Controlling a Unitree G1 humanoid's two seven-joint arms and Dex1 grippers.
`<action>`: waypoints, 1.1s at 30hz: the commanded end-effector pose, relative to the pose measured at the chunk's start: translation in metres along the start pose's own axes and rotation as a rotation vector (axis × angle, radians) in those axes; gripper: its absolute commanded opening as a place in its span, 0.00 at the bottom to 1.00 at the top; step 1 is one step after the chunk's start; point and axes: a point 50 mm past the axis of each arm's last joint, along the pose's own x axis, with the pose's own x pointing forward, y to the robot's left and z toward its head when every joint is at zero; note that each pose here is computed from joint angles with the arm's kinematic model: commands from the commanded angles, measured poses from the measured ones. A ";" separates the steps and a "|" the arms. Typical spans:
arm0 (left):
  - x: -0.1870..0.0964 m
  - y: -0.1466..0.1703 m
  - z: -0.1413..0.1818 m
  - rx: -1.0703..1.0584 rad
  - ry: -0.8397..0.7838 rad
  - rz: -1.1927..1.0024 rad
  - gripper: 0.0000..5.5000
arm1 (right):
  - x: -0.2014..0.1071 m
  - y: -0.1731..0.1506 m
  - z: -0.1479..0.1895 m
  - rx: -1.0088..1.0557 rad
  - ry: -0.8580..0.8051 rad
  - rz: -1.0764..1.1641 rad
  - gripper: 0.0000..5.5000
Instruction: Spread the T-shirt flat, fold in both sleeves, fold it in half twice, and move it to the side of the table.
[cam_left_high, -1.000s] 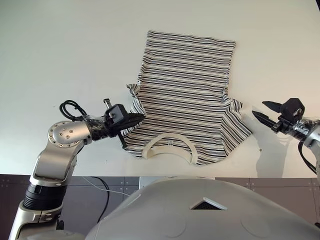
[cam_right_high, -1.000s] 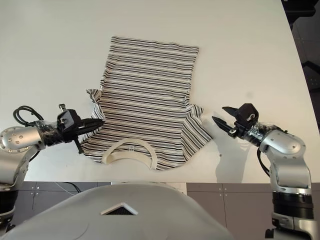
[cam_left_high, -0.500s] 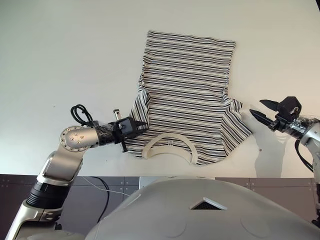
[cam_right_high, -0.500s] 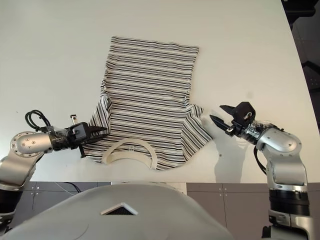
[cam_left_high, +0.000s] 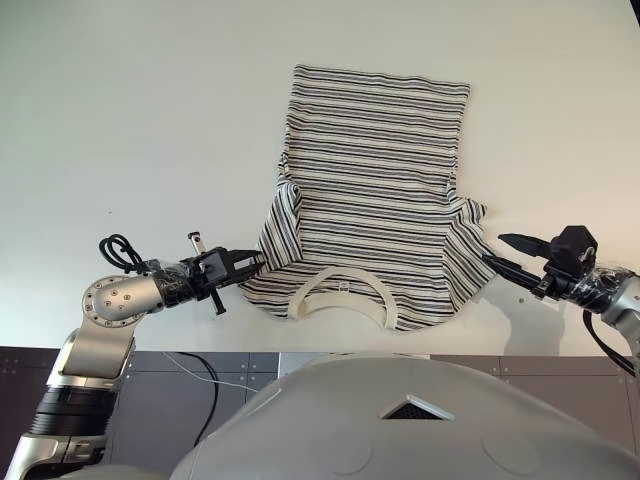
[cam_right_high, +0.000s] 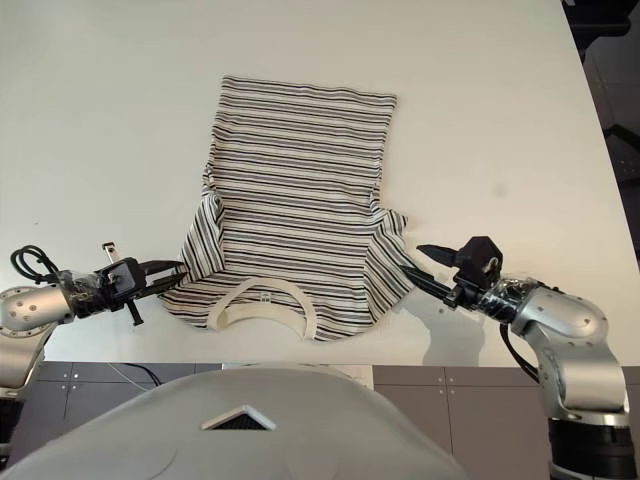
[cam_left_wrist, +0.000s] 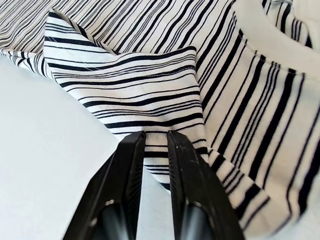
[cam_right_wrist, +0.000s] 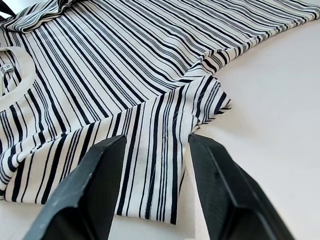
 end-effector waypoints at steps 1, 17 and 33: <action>0.000 -0.004 -0.018 -0.025 0.069 -0.030 0.15 | 0.011 0.007 -0.007 -0.001 0.022 0.045 0.42; 0.008 0.006 0.089 -0.206 -0.297 -0.108 0.15 | -0.005 -0.064 -0.012 -0.310 0.225 -0.040 0.42; 0.022 -0.007 0.066 -0.223 -0.228 0.076 0.15 | -0.010 -0.040 -0.031 0.431 -0.093 -0.364 0.42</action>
